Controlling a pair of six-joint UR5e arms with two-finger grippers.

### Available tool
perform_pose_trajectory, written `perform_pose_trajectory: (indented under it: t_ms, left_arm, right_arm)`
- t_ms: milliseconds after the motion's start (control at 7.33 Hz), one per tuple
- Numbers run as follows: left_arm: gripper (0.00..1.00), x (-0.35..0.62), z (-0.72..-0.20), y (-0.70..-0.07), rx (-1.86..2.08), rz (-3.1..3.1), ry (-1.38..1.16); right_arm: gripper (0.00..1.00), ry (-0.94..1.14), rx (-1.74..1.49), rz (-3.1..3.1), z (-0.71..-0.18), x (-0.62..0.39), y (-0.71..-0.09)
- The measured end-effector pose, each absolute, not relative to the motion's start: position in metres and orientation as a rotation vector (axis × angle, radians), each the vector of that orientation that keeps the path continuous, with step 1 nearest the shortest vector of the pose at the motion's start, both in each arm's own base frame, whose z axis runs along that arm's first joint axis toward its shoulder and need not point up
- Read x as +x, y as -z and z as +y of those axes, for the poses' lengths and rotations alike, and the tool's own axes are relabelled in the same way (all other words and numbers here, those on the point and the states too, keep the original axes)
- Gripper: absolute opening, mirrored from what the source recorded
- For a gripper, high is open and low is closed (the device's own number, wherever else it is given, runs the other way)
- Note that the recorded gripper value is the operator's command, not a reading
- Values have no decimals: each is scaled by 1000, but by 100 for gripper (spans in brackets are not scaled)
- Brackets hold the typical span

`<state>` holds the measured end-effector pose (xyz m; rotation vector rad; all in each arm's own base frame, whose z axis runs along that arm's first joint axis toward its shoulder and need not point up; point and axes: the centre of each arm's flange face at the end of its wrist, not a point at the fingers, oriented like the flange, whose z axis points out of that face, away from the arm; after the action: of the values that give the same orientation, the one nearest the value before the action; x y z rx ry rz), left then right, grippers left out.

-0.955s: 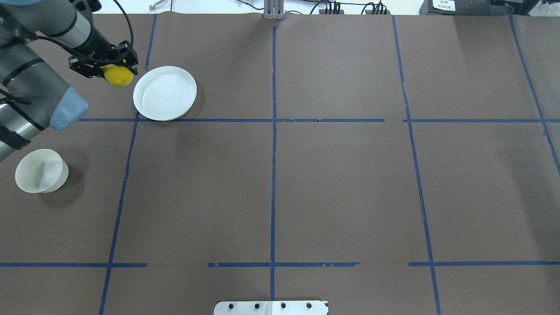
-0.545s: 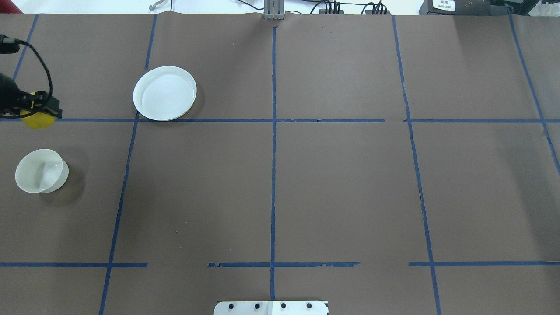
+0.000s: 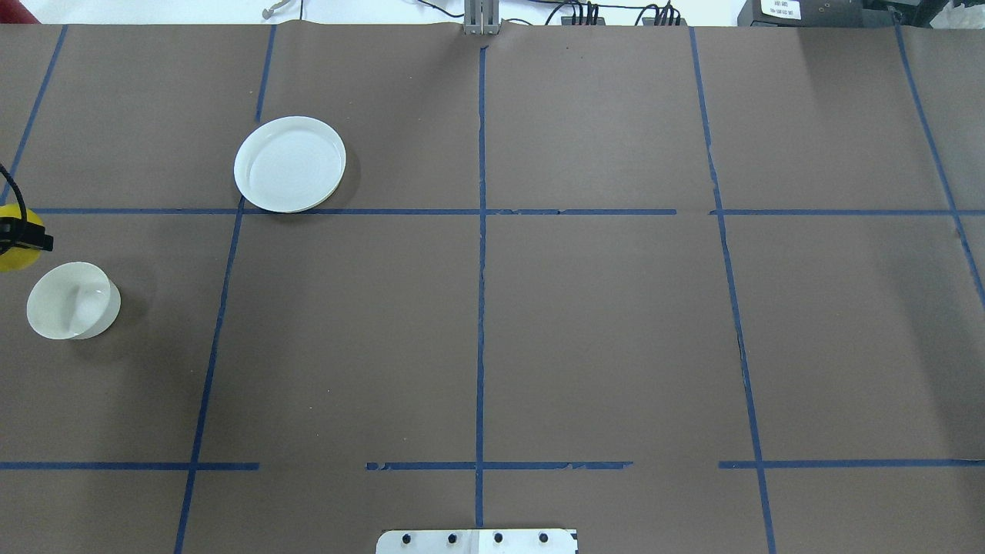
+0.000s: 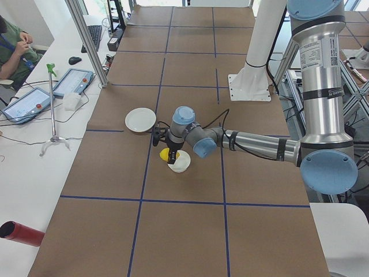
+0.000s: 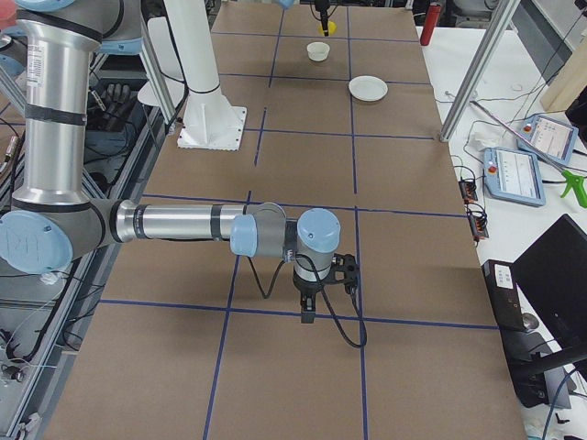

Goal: Move lemon from plate to bowl
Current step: 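Lift the lemon with the left gripper and carry it toward the white bowl, then lower the lemon into the white bowl and open the left gripper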

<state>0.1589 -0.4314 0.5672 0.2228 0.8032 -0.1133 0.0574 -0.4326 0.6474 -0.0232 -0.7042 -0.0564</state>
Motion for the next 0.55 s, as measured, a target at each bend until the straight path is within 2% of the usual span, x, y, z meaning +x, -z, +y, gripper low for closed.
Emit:
perform_pose_trajectory:
  t_ms: [545]
  left_arm:
    - [6,196,-411,-585,152,815,97]
  right_arm:
    - [100,57,-23,-704,-433,57,-647]
